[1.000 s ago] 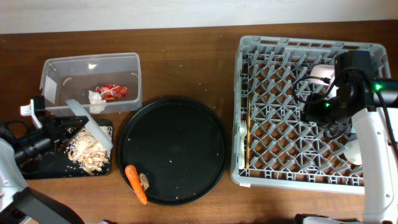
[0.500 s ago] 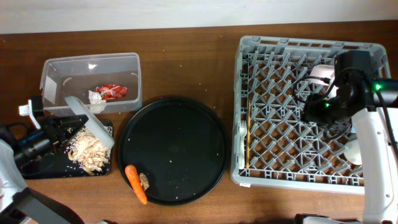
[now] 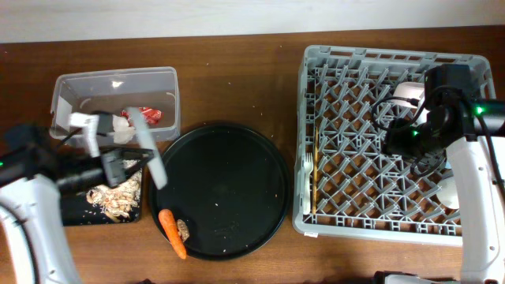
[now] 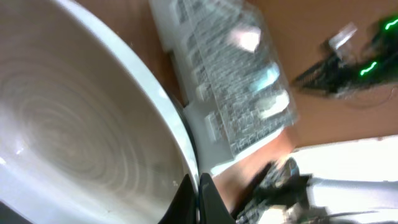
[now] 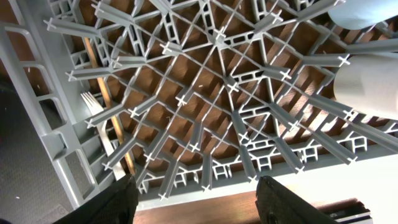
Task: Sort waste into correct bins and load items into the dishwasher rack
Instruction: 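Carry the empty plate with the left gripper back over the round tray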
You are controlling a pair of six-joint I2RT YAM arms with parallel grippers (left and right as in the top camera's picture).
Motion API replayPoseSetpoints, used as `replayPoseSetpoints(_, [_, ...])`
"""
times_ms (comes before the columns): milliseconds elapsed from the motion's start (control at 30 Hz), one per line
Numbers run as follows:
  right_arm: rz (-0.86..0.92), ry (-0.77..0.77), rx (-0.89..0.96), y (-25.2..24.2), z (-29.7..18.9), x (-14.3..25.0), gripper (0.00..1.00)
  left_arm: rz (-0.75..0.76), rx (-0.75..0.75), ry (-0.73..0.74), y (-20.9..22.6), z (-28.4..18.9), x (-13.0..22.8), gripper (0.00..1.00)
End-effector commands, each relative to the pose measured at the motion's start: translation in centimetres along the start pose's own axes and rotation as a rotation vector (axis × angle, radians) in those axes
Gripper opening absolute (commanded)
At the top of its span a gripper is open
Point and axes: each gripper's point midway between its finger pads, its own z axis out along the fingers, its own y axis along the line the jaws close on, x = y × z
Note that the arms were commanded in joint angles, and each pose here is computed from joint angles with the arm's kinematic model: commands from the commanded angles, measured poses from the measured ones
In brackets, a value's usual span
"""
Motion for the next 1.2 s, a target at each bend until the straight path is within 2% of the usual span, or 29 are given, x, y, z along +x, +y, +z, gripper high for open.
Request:
replayPoseSetpoints(0, [-0.002,-0.012,0.003,-0.2,-0.4,-0.2,0.65,-0.025,-0.204,0.209,1.3,3.7,2.1,0.0])
replayPoseSetpoints(233, [-0.002,-0.012,0.003,-0.2,-0.4,-0.2,0.66,0.129,-0.52,0.36,0.9,9.2,3.8,0.01])
replayPoseSetpoints(300, [-0.002,-0.012,0.004,-0.2,-0.4,-0.2,0.66,0.203,-0.5,0.41,-0.5,11.3,4.9,0.01])
replayPoseSetpoints(433, [-0.002,-0.012,0.004,-0.2,-0.4,-0.1,0.66,0.224,-0.465,0.483,-1.5,14.6,6.7,0.01])
replayPoseSetpoints(733, [-0.003,-0.006,0.005,-0.2,-0.3,0.0,0.66,0.198,-0.474,0.694,1.2,20.3,11.4,0.0])
replayPoseSetpoints(800, [-0.002,-0.006,0.005,-0.2,-0.3,0.0,0.66,0.193,-0.477,0.705,1.6,20.7,11.6,0.06])
replayPoseSetpoints(867, [-0.002,-0.006,0.005,-0.2,-0.3,0.0,0.66,0.191,-0.478,0.709,1.8,20.9,11.7,0.2])
replayPoseSetpoints(900, [-0.002,-0.006,0.005,-0.2,-0.3,0.0,0.66,0.191,-0.477,0.708,1.7,20.8,11.7,0.3])
replayPoseSetpoints(967, [-0.003,-0.006,0.005,-0.2,-0.3,0.0,0.66,0.192,-0.477,0.703,1.4,20.7,11.3,0.41])
replayPoseSetpoints(1067, [-0.006,-0.006,0.005,-0.2,-0.3,0.0,0.7,0.189,-0.488,0.672,0.6,19.5,9.5,0.44])
replayPoseSetpoints(1167, [-0.045,-0.005,-0.006,0.0,-0.3,0.0,0.76,0.165,-0.614,0.58,0.9,15.8,6.0,0.47])
